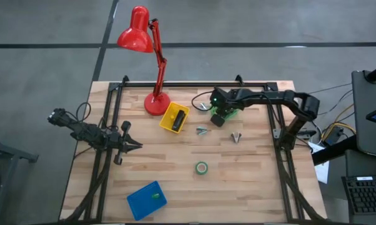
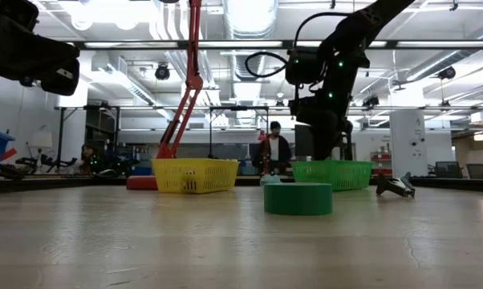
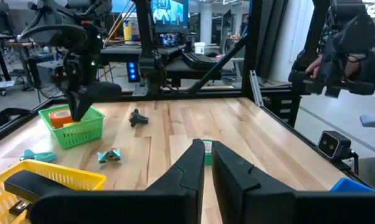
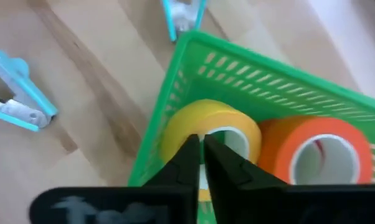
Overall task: Pick and place Stapler, Stapler remover, tape
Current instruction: Put the yellow tape into the green bin, then put the green tape into the green bin
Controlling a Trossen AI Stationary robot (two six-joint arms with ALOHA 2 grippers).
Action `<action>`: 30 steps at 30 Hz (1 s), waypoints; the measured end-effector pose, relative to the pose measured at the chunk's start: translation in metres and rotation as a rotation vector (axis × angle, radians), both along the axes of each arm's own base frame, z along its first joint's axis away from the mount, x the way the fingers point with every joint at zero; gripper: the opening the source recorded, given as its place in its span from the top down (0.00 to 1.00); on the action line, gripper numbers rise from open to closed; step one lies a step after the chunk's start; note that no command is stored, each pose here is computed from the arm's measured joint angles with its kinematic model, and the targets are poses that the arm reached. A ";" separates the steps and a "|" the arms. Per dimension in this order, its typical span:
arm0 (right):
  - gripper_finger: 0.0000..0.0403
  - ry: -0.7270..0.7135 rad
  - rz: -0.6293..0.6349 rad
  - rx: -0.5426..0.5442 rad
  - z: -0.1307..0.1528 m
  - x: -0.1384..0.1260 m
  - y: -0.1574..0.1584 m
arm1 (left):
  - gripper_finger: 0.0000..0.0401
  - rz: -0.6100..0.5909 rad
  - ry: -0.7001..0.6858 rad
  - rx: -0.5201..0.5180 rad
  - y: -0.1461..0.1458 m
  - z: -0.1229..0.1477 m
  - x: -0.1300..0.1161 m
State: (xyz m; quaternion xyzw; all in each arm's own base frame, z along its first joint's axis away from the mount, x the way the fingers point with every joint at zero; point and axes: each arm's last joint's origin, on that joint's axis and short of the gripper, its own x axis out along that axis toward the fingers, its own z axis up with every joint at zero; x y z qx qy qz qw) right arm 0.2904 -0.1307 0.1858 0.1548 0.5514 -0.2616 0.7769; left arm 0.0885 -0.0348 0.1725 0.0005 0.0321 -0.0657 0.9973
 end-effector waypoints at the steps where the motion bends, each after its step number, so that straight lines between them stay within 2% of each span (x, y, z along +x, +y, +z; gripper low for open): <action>1: 0.96 0.005 0.002 0.008 -0.002 0.001 0.000 | 0.91 0.000 0.000 0.000 0.000 0.000 0.000; 11: 0.98 0.077 0.000 0.023 -0.023 0.003 -0.003 | 0.91 0.000 0.000 0.000 0.000 0.000 0.000; 22: 0.98 0.027 -0.057 -0.075 0.003 -0.002 -0.001 | 0.91 0.000 0.000 0.000 0.000 0.000 0.000; 24: 0.98 -0.015 -0.048 -0.051 0.010 0.000 0.003 | 0.91 -0.001 0.000 0.000 0.000 0.000 0.000; 30: 0.98 -0.198 0.099 0.129 0.021 0.016 0.032 | 0.91 -0.001 0.000 0.000 0.000 0.000 0.000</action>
